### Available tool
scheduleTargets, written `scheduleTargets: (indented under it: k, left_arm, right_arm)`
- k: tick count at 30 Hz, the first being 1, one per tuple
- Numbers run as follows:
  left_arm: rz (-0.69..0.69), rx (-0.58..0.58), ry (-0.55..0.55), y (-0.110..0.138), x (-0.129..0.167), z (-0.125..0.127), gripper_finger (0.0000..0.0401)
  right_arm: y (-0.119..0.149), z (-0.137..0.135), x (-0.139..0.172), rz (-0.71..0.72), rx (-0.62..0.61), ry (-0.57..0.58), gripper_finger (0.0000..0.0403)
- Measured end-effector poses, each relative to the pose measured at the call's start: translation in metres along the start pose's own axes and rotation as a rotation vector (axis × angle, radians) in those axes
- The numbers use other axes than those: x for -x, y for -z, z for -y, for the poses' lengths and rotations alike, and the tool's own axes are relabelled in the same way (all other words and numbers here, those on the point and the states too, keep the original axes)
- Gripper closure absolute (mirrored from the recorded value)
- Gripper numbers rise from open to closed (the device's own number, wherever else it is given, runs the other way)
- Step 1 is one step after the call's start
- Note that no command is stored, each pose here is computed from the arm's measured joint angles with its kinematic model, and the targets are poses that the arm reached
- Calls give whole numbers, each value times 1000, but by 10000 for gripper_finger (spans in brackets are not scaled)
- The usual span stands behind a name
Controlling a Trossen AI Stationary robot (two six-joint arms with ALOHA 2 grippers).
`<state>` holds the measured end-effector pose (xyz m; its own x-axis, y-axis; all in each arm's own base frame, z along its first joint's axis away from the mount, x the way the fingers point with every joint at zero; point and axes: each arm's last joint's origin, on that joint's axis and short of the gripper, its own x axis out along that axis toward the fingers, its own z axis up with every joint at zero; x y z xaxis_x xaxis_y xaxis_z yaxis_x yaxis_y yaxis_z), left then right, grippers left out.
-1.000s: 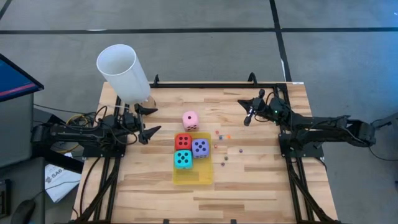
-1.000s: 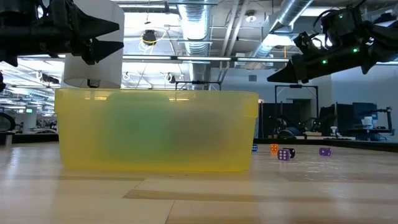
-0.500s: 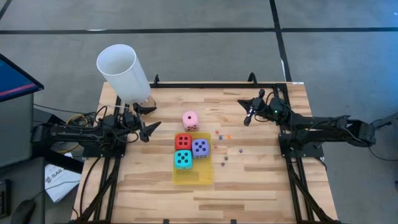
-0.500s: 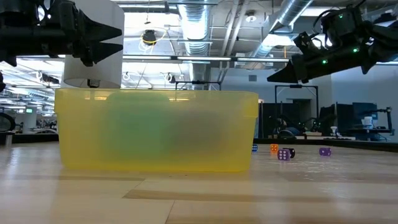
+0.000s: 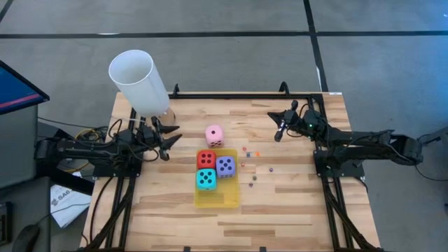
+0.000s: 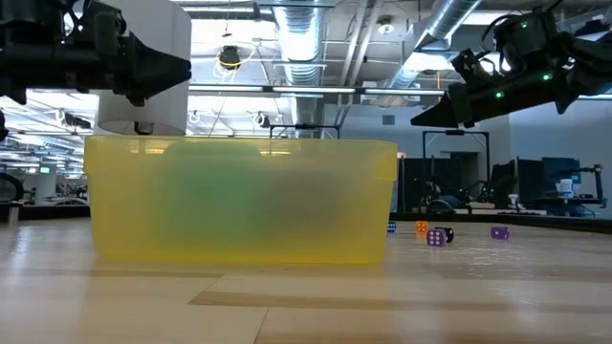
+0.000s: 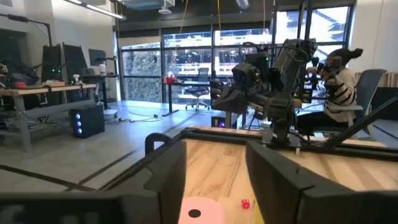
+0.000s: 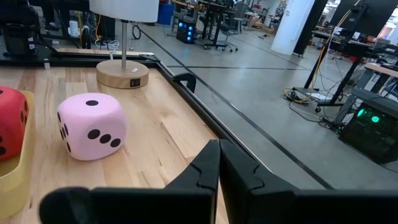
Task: Pick & Place Dice
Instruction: Put the violet die into the yellow bin
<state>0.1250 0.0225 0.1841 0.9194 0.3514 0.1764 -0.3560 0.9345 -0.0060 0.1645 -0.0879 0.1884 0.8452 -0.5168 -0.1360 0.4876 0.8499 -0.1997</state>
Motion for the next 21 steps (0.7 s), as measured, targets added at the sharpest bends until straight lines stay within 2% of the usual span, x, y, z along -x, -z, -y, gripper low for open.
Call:
scheduleTargets:
  k: [7, 13, 21]
  left_arm:
    - [53, 91, 0, -5, -1, 0, 288]
    - [-39, 111, -57, 0, -12, 1, 336]
    - [-138, 82, -74, -5, -47, 9, 393]
  right_arm:
    - [0, 0, 0, 0, 0, 0, 397]
    - [0, 0, 0, 0, 0, 0, 397]
    - [0, 0, 0, 1, 0, 1, 397]
